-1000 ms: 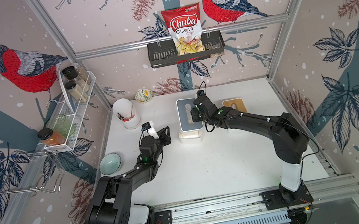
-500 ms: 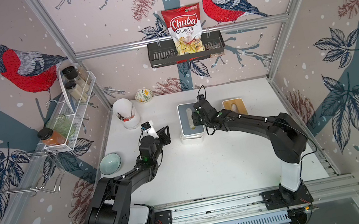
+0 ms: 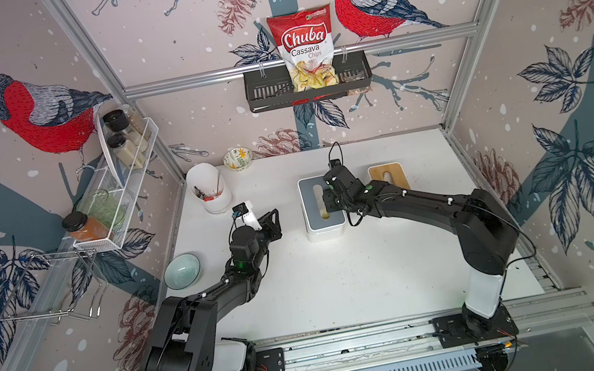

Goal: Put the tissue paper into the tissue box
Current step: Move the tissue box to the center of the board.

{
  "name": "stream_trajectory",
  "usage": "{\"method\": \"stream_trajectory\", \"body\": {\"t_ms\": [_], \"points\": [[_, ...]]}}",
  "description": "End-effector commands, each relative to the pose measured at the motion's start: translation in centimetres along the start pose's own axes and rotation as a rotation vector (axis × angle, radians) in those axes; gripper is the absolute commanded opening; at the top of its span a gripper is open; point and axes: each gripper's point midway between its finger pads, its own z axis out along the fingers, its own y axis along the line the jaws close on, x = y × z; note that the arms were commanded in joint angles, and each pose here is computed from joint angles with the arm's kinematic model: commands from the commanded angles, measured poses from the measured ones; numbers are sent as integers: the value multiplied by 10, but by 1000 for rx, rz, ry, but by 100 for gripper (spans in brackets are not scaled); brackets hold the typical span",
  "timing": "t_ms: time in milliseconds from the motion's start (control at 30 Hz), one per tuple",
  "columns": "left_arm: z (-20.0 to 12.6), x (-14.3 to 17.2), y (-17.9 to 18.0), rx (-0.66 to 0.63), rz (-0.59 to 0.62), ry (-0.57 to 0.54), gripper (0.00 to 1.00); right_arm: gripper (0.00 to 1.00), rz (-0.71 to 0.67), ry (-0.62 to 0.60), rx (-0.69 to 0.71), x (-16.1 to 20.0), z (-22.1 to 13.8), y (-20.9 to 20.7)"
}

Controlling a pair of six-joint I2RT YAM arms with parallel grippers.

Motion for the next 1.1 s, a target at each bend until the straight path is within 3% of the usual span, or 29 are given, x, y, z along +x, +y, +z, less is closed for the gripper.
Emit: {"method": "stream_trajectory", "body": {"t_ms": [0,533,933,1067], "points": [[-1,-10,-6,22,17,-41,31,27,-45,47,21,13,-7,-7],[-3,-10,-4,14,14,-47,31,20,-102,178,25,35,-15,-32],[-4,-12,-5,19,10,-53,31,17,-110,94,-93,-41,-45,-23],[-3,-12,-5,21,10,-51,30,15,-126,60,-73,-59,-45,-25]]}}
